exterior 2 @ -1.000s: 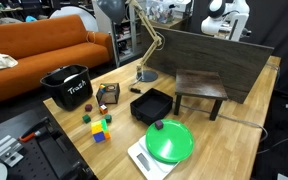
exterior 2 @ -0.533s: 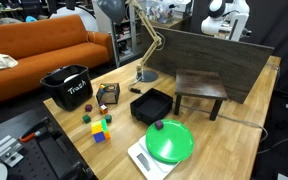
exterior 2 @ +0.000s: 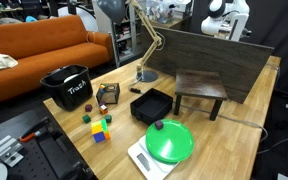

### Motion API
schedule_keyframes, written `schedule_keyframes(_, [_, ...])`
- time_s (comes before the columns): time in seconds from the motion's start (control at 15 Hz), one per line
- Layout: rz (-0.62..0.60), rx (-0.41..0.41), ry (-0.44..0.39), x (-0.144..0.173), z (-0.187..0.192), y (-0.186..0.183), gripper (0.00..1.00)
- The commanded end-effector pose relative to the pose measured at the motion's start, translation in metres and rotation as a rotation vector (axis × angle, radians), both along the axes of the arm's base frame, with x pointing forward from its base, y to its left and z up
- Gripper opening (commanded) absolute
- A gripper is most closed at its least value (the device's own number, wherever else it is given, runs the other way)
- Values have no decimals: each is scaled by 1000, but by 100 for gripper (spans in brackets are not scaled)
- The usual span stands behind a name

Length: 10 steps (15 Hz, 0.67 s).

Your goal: Pick the Rubik's cube on the object and put it on the table

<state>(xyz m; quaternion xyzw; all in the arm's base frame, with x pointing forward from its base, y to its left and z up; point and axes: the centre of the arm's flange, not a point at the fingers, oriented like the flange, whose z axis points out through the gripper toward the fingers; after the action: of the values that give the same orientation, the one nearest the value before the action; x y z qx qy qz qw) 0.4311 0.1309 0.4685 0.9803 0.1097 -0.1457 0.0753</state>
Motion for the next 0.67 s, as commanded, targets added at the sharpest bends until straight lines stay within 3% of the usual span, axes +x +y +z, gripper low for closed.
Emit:
schedule_keyframes(0.0, [-13, 95, 14, 2, -27, -3, 100])
schedule_keyframes(0.33, [-94, 218, 65, 6, -70, 2, 100])
schedule_keyframes(0.6, [-111, 196, 106, 5, -82, 3, 100])
